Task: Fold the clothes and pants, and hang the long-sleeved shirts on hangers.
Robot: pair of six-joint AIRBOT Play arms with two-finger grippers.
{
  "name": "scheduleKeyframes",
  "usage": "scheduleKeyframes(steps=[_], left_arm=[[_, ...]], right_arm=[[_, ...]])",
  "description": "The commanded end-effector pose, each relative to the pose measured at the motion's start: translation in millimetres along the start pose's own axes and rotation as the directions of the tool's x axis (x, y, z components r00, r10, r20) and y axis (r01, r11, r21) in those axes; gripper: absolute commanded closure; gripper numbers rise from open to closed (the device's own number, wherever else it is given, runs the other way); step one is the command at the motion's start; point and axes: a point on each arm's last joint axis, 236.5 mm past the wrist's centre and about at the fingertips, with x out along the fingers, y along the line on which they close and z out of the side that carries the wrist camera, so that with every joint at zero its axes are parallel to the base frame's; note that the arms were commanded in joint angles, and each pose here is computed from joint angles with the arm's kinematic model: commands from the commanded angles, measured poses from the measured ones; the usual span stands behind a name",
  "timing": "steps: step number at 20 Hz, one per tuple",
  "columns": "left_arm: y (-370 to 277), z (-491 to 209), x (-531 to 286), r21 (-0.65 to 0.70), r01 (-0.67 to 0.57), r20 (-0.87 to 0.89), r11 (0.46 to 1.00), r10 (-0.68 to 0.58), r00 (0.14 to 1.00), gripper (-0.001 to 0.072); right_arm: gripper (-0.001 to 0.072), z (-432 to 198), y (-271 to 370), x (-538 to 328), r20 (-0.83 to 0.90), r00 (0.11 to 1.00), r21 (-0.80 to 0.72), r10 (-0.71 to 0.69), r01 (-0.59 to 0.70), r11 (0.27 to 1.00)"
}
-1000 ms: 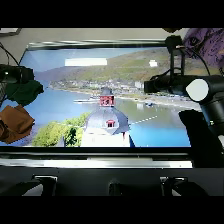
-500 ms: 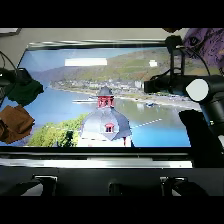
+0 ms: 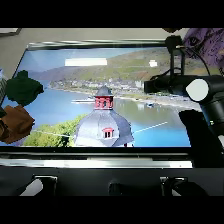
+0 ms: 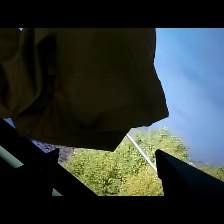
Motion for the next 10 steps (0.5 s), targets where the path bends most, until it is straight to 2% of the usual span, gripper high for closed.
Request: scheduleKeyframes(steps=[1,10], left_arm=[[16,5,42,-0.071,0.005,0.065,0.997,0.0,0.998,0.0],[22,2,151,-0.144,0.004,0.013,0.99,-0.002,1.0,0.0015]], right_arm=[[0.0677,0,1,0,-0.001,1.0,-0.001,0.001,-0.001,1.0],[0.0677,0,1,0,-0.001,1.0,0.0,0.001,-0.001,1.0]])
